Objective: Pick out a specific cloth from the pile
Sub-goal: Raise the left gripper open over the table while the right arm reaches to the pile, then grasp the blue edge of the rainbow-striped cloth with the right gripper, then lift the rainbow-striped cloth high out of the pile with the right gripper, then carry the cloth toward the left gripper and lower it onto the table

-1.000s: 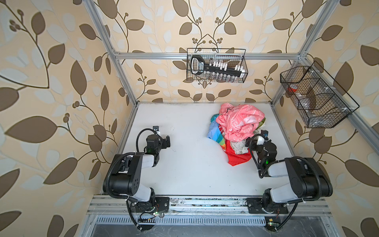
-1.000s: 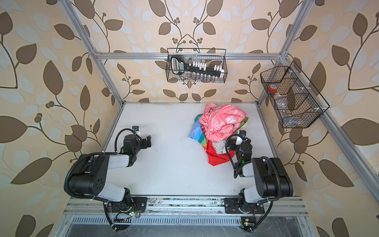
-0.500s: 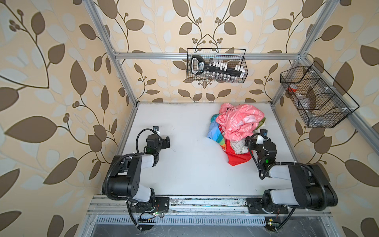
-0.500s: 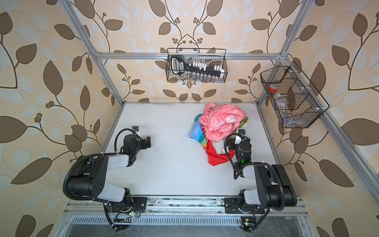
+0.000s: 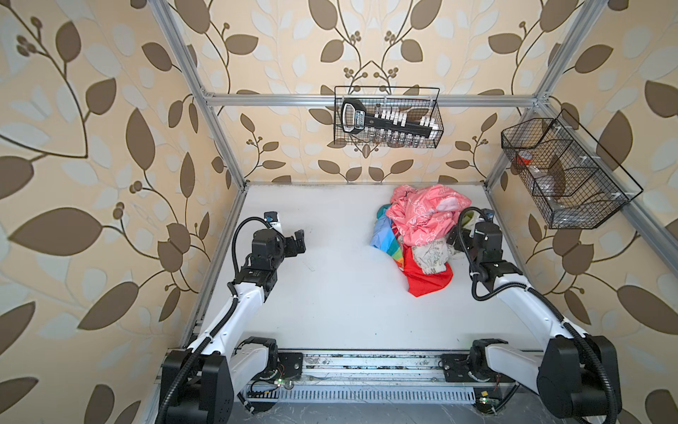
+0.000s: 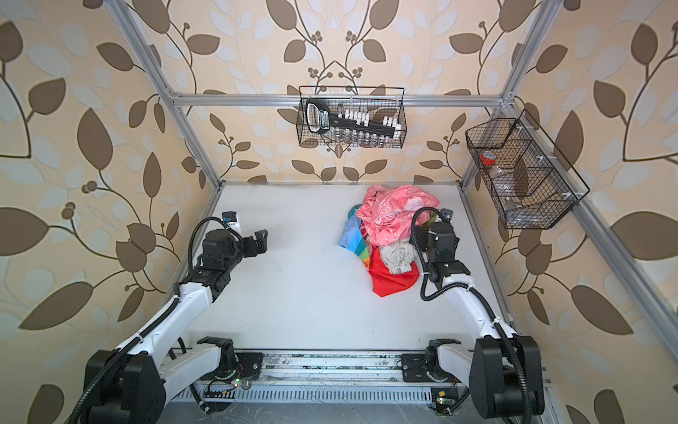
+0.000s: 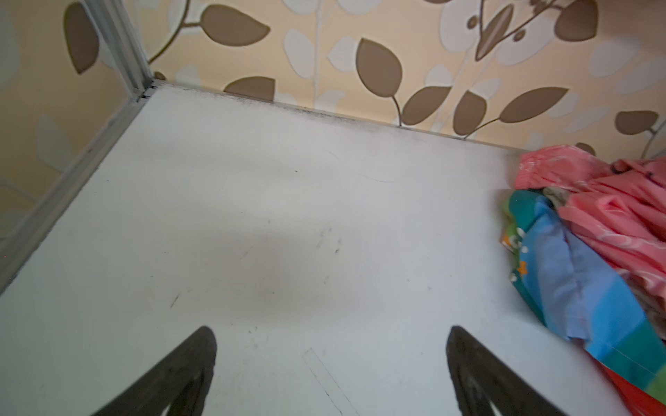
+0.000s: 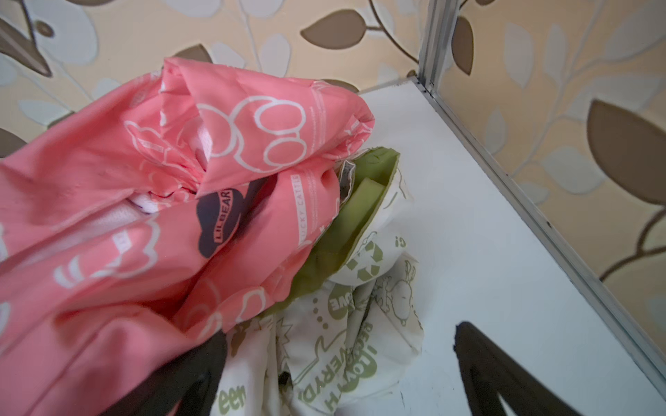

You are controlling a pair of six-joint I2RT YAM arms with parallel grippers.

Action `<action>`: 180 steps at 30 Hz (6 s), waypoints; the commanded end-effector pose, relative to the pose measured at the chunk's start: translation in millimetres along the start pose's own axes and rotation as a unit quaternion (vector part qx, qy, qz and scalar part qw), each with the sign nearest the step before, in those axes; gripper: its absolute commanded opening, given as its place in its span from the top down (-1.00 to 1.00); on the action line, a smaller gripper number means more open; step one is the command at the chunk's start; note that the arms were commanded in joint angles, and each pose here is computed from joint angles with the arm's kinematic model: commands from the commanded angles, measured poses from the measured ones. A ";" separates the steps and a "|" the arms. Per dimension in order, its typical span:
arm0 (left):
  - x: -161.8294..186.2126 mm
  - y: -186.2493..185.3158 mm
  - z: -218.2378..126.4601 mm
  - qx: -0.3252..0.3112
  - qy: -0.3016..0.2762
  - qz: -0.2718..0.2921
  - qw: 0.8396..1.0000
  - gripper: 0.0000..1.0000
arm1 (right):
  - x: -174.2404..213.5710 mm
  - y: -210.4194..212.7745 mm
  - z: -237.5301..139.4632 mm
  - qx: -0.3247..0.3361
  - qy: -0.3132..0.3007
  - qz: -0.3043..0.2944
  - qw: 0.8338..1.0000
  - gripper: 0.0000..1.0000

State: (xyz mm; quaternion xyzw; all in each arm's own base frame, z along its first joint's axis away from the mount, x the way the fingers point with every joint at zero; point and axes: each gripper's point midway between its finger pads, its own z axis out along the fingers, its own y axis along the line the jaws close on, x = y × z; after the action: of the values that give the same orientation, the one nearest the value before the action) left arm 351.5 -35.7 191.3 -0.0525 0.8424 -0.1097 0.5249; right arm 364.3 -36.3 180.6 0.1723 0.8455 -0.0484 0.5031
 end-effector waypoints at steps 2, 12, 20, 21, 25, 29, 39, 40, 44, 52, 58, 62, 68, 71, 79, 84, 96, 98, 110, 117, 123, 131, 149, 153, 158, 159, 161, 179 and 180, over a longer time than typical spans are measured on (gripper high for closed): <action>2.1 -69.9 -26.1 0.160 0.043 0.016 0.986 -0.98 | 12.2 -11.9 -29.9 0.033 0.053 0.003 0.998 -0.99; 13.9 -158.6 -79.4 0.405 0.061 0.068 0.910 -0.98 | -27.3 -0.3 -83.6 -0.031 -0.005 0.025 0.999 -0.99; 32.3 -180.6 -98.9 0.494 0.089 0.085 0.861 -0.98 | -27.1 69.1 -96.2 -0.146 0.017 -0.005 0.989 -0.98; 33.0 -181.2 -99.6 0.497 0.091 0.086 0.859 -0.98 | -25.0 81.3 -99.1 -0.153 0.019 -0.020 0.988 -0.98; 35.8 -180.4 -97.6 0.492 0.090 0.089 0.861 -0.98 | -11.0 132.4 -109.5 -0.179 0.029 -0.077 0.980 -0.89; 38.1 -179.9 -98.1 0.491 0.087 0.095 0.861 -0.98 | 10.0 183.6 -110.2 -0.224 0.056 -0.115 0.966 -0.77; 47.8 -175.2 -85.3 0.474 0.102 0.097 0.869 -0.98 | 81.5 243.0 -63.2 -0.254 0.158 -0.175 0.938 -0.58; 48.3 -175.4 -84.6 0.474 0.105 0.097 0.869 -0.98 | 85.7 245.8 -58.4 -0.253 0.164 -0.176 0.937 -0.59; 49.4 -174.2 -81.5 0.469 0.108 0.096 0.871 -0.98 | 105.7 251.3 -42.8 -0.244 0.185 -0.187 0.933 -0.68; 48.9 -173.4 -81.7 0.466 0.105 0.097 0.873 -0.98 | 127.1 250.7 -12.5 -0.207 0.202 -0.201 0.936 -0.78; 47.9 -173.4 -81.3 0.465 0.104 0.094 0.874 -0.98 | 127.1 249.6 9.0 -0.186 0.203 -0.204 0.939 -0.83; 46.8 -174.7 -84.5 0.470 0.098 0.094 0.872 -0.98 | 131.9 253.5 24.8 -0.191 0.215 -0.209 0.935 -0.83; 46.2 -174.1 -85.5 0.468 0.093 0.097 0.873 -0.98 | 147.1 264.2 43.0 -0.197 0.237 -0.212 0.927 -0.84; 47.0 -173.4 -83.7 0.466 0.094 0.096 0.875 -0.98 | 157.8 266.9 50.7 -0.196 0.247 -0.219 0.924 -0.83; 46.8 -173.7 -84.0 0.467 0.093 0.096 0.874 -0.98 | 183.9 261.6 65.1 -0.155 0.261 -0.270 0.914 -0.57; 47.0 -173.4 -84.9 0.466 0.091 0.096 0.875 -0.98 | 201.7 254.4 69.6 -0.145 0.280 -0.278 0.907 -0.08; 45.2 -173.7 -87.2 0.468 0.085 0.099 0.874 -0.98 | 128.7 244.4 44.9 -0.121 0.196 -0.285 0.930 1.00; 45.0 -173.7 -87.9 0.468 0.083 0.099 0.874 -0.98 | 99.5 242.8 32.8 -0.119 0.165 -0.281 0.938 1.00; 43.4 -174.7 -89.6 0.469 0.079 0.101 0.874 -0.98 | -54.0 223.3 -59.7 -0.133 -0.008 -0.238 0.962 1.00; 42.4 -175.2 -91.6 0.470 0.076 0.101 0.873 -0.98 | -101.8 214.5 -96.4 -0.146 -0.070 -0.220 0.962 1.00; 42.3 -175.6 -92.7 0.470 0.074 0.103 0.873 -0.98 | -133.0 213.7 -121.8 -0.159 -0.111 -0.205 0.959 1.00; 41.5 -175.7 -93.2 0.470 0.072 0.104 0.874 -0.98 | -162.7 224.8 -152.0 -0.159 -0.164 -0.215 0.950 1.00; 38.9 -173.3 -93.4 0.458 0.063 0.105 0.881 -0.98 | -244.8 261.9 -241.8 -0.215 -0.286 -0.186 0.915 1.00; 24.9 -171.5 -97.5 0.436 0.038 0.101 0.893 -0.98 | -252.4 273.3 -255.9 -0.236 -0.300 -0.182 0.906 1.00; 1.1 -177.3 -121.9 0.425 -0.014 0.107 0.899 -0.98 | -245.1 300.9 -259.8 -0.278 -0.297 -0.186 0.894 1.00; -2.7 -178.3 -127.8 0.422 -0.023 0.109 0.900 -0.98 | -241.5 309.4 -259.5 -0.290 -0.294 -0.188 0.891 1.00; -8.2 -179.7 -138.0 0.416 -0.039 0.116 0.901 -0.98 | -233.3 326.6 -259.5 -0.315 -0.286 -0.191 0.884 1.00; -15.3 -176.5 -172.2 0.359 -0.085 0.169 0.914 -0.98 | -112.8 420.3 -233.6 -0.464 -0.129 -0.247 0.841 1.00; -15.7 -175.7 -174.9 0.356 -0.091 0.172 0.914 -0.98 | -97.1 415.6 -227.6 -0.464 -0.112 -0.249 0.842 1.00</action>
State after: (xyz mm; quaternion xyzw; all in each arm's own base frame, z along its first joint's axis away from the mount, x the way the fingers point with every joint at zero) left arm 199.2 -188.9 299.6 0.2764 0.7110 -0.3322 0.5547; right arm 370.2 391.6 437.1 -0.3041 0.7047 0.1892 0.6125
